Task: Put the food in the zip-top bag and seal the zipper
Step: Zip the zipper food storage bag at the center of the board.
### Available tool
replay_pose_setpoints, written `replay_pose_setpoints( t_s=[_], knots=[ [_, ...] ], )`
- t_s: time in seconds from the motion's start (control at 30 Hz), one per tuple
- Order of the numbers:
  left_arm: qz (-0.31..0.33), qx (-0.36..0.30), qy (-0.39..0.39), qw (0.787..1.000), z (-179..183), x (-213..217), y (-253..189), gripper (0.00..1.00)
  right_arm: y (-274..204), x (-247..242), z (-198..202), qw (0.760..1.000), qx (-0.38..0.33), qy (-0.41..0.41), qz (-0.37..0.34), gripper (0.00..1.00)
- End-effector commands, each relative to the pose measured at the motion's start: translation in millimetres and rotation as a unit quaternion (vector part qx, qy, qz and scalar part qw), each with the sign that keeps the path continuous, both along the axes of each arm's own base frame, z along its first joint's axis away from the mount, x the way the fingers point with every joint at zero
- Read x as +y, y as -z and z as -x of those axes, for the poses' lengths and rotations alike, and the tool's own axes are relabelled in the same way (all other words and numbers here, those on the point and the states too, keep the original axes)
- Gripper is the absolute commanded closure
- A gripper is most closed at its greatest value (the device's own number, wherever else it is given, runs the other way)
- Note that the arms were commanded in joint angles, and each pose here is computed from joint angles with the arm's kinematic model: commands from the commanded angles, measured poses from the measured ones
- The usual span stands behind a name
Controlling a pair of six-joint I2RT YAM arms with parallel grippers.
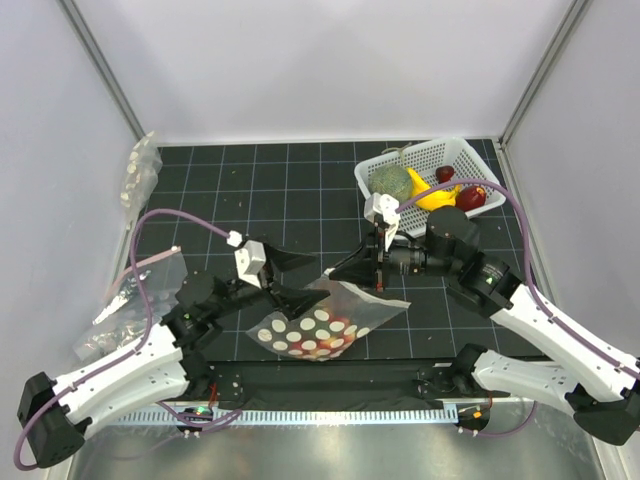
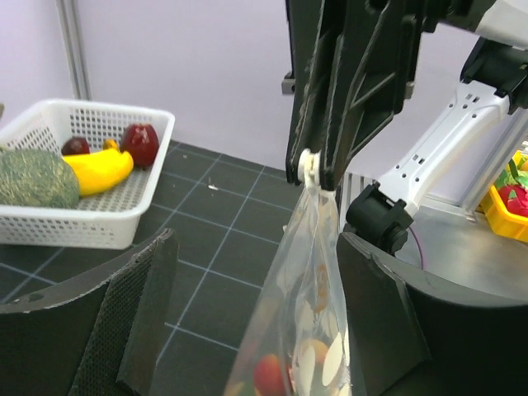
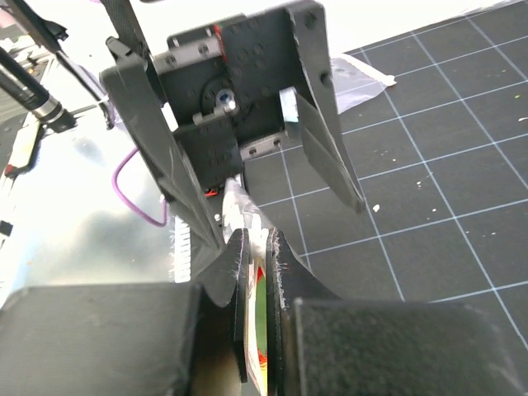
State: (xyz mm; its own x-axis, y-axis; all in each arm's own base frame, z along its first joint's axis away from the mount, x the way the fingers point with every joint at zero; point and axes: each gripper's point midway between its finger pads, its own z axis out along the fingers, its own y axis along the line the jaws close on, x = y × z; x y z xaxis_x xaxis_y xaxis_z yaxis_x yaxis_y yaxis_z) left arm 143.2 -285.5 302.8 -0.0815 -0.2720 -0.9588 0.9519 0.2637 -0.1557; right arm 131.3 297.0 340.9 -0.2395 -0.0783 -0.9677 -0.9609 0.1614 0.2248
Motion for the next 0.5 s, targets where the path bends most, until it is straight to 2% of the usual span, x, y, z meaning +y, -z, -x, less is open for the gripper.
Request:
replay_pose_setpoints(
  t_s=[0.0, 0.07, 0.17, 0.43, 0.47],
  knots=[
    [0.036, -0.046, 0.0, 0.998, 6.2, 7.5, -32.3, 0.2, -29.9, 0.6, 7.8, 0.999, -0.033, -0.021, -0.033, 0.99],
    [0.038, -0.042, 0.013, 0.998, 9.7, 5.1, -35.3, 0.25, -28.7, 1.0, 7.1, 0.999, -0.032, -0.021, -0.031, 0.99],
    [0.033, -0.035, 0.03, 0.998, 11.6, -0.9, -34.3, 0.44, -27.5, 1.9, 7.5, 0.999, -0.03, -0.023, -0.03, 0.99],
    [0.03, -0.013, 0.056, 0.998, 11.7, -13.0, -32.2, 0.7, -23.8, 5.5, 6.1, 0.999, -0.025, -0.024, -0.025, 0.99],
    [0.032, -0.012, 0.057, 0.998, 12.1, -12.9, -32.8, 0.81, -23.3, 5.9, 5.9, 0.999, -0.025, -0.024, -0.025, 0.99]
  ],
)
